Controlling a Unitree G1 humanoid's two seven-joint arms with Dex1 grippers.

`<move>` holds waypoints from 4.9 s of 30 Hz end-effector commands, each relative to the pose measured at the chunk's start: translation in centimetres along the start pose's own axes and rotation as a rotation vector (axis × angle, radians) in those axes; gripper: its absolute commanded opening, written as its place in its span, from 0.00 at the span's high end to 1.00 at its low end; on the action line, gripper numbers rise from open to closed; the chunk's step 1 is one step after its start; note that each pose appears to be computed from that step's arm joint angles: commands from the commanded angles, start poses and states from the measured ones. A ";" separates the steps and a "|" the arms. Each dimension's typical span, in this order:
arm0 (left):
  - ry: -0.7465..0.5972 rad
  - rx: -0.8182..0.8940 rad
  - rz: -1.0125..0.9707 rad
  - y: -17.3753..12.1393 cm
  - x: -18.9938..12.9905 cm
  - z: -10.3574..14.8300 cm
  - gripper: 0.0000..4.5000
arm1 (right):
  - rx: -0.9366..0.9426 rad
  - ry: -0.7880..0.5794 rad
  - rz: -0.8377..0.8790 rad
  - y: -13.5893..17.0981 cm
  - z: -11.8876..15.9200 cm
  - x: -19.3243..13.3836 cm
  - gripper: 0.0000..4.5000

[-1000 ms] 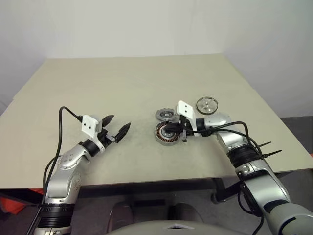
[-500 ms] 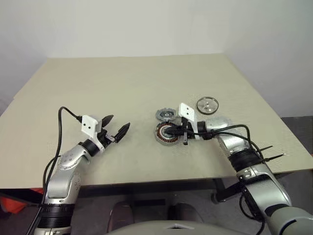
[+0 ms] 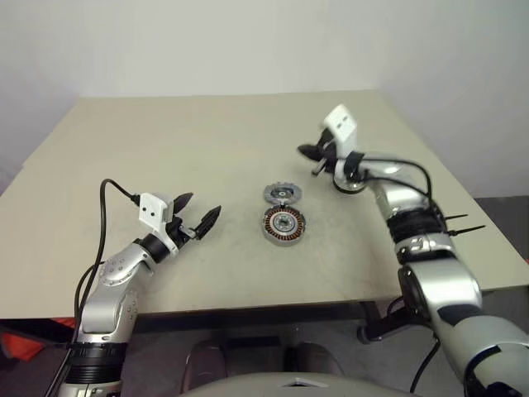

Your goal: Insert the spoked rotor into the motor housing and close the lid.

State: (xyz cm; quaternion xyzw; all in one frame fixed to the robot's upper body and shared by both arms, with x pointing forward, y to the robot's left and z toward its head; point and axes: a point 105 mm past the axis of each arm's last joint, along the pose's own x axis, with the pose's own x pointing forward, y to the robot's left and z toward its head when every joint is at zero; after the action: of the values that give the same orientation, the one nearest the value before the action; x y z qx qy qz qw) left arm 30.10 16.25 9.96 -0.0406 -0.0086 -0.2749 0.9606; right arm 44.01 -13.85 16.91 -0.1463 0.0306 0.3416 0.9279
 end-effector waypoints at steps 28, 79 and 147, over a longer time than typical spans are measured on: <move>-0.020 0.014 -0.031 -0.4 0.0 0.4 0.00 | 0.521 0.146 -0.716 -10.2 -7.2 -7.3 0.56; -0.021 0.030 -0.035 -0.5 0.4 0.8 0.00 | 0.652 0.259 -0.459 -4.5 -10.5 -5.0 0.56; 0.188 -0.635 0.183 1.0 3.0 -3.5 0.00 | 0.000 -0.069 0.408 7.6 -1.5 -5.9 0.14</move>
State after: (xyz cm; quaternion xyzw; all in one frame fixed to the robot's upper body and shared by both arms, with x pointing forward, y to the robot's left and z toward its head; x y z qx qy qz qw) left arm 33.14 15.57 6.12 -0.3133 0.1727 -0.1686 0.9185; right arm 35.63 -13.05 13.25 -0.1147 0.0468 0.4967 0.8590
